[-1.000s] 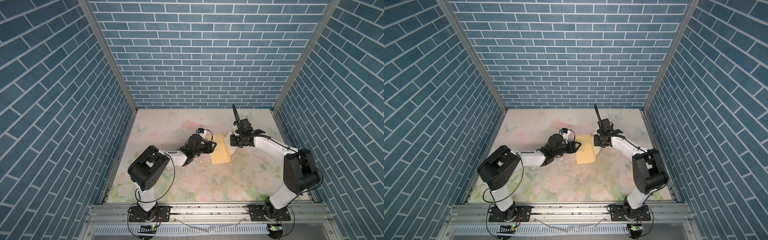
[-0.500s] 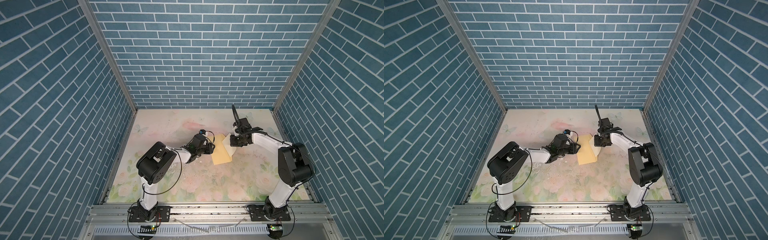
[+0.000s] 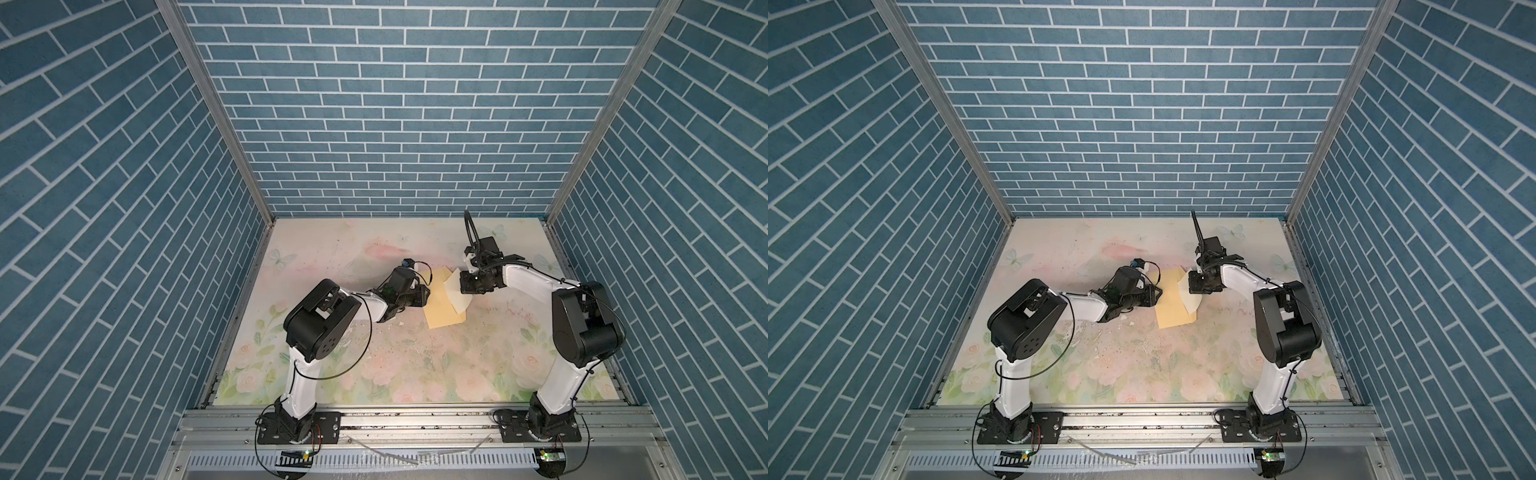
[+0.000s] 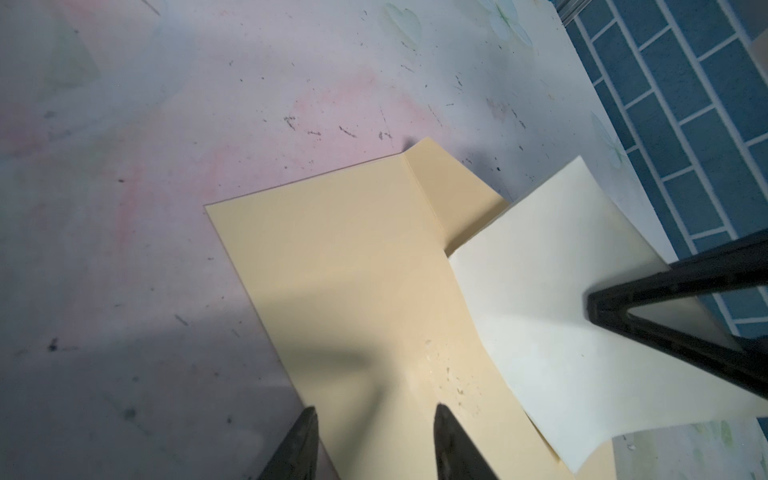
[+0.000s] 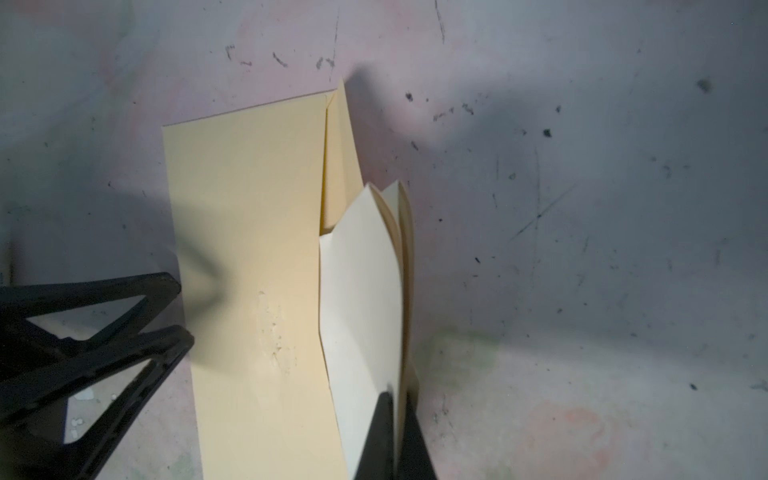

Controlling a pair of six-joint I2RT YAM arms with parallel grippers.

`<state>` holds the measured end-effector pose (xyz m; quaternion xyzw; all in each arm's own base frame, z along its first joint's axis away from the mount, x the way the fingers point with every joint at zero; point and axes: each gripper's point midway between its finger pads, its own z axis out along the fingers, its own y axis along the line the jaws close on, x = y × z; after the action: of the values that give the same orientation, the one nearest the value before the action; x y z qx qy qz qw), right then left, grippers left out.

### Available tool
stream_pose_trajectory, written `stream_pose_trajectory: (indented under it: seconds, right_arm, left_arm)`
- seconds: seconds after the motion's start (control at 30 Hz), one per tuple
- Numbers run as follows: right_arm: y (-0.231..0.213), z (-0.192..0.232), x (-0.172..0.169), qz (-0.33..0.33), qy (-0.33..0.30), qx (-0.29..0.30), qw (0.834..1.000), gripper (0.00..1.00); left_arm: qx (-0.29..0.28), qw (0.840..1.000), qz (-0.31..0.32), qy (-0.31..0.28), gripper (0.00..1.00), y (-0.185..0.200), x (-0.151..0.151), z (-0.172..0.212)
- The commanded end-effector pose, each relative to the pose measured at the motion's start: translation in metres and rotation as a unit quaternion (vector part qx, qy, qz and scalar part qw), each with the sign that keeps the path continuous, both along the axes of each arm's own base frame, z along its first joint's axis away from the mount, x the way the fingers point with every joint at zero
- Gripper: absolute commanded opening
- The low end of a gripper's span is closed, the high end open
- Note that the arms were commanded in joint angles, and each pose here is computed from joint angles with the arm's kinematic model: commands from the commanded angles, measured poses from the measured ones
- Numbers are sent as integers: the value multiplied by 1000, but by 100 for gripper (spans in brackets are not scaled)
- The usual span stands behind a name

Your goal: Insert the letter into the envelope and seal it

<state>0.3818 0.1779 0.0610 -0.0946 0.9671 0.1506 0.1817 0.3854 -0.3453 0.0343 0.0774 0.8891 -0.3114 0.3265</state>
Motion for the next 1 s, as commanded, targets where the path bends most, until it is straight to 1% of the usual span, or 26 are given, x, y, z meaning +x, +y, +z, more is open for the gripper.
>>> stream_pose_trajectory:
  seconds: [0.0, 0.13, 0.3, 0.97]
  right_arm:
    - [5, 1, 6, 23, -20, 12, 999, 0]
    - [11, -1, 7, 34, -32, 31, 998, 0]
    - [12, -5, 10, 36, -40, 37, 998, 0]
    - [25, -35, 5, 32, 9, 76, 997, 0]
  left_arm:
    - [25, 1000, -2, 13, 46, 3, -3, -17]
    - [27, 1000, -2, 15, 46, 3, -3, -20]
    - [27, 1000, -2, 16, 46, 3, -4, -22]
    - [23, 1000, -4, 20, 45, 2, -5, -24]
